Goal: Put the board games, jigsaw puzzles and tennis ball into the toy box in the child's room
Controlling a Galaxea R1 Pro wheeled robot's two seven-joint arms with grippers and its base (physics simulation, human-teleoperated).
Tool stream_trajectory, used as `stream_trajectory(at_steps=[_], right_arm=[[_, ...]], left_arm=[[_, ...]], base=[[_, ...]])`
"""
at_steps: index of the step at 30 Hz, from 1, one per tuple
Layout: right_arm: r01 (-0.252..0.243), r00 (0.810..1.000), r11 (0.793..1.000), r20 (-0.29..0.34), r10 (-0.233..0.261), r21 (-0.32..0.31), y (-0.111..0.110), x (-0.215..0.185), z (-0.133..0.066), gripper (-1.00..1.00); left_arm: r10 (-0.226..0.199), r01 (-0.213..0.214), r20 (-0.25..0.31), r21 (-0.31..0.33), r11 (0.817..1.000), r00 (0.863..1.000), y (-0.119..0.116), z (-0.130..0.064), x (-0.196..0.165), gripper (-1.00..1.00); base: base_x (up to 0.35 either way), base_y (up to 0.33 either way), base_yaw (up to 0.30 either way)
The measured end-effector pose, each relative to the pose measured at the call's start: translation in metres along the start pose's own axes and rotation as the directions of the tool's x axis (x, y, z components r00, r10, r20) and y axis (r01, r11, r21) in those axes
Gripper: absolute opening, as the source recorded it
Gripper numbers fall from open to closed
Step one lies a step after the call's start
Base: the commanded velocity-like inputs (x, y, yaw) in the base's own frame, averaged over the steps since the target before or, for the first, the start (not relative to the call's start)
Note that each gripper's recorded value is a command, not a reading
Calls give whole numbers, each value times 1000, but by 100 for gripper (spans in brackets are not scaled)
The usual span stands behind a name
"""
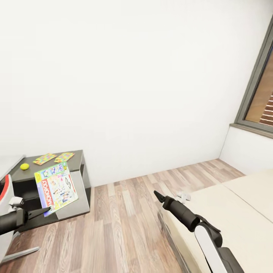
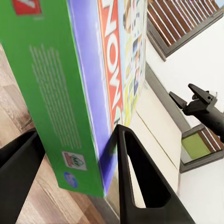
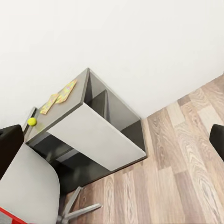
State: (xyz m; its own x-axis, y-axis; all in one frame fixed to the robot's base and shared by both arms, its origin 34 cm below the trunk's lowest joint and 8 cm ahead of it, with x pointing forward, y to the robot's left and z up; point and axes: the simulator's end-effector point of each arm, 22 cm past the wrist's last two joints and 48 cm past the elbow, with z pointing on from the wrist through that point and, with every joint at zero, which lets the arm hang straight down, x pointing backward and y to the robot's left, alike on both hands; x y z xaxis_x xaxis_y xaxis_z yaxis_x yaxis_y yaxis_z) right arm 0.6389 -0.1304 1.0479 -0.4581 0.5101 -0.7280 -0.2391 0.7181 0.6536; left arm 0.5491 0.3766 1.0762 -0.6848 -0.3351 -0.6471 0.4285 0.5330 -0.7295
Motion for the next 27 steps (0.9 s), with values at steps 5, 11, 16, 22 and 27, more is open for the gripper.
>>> stream_trajectory(at_steps=[5, 11, 16, 22, 27], right_arm=[[10, 1000, 1000, -4, -10, -14, 7, 4, 2, 100], [11, 1000, 1000, -6, -12, -16, 8, 6, 3, 100], [14, 1000, 1000, 12, -14, -18, 9, 2, 3, 100], [18, 1000, 1000, 15, -18, -24, 12, 2, 3, 100], [20, 1000, 999, 15, -20, -24, 13, 3, 4, 100]], left_arm=[[2, -2, 1, 0, 1000, 1000, 0, 0, 0, -100], [3, -2, 11, -4, 1000, 1000, 1, -3, -3, -100], [2, -2, 25, -8, 1000, 1000, 2, -6, -6, -100], [2, -2, 28, -9, 1000, 1000, 2, -7, -6, -100], [3, -3, 29, -9, 1000, 1000, 2, -7, -6, -100]], base=[[325, 41, 7], [322, 151, 1], [302, 204, 0], [294, 220, 0], [294, 216, 37]])
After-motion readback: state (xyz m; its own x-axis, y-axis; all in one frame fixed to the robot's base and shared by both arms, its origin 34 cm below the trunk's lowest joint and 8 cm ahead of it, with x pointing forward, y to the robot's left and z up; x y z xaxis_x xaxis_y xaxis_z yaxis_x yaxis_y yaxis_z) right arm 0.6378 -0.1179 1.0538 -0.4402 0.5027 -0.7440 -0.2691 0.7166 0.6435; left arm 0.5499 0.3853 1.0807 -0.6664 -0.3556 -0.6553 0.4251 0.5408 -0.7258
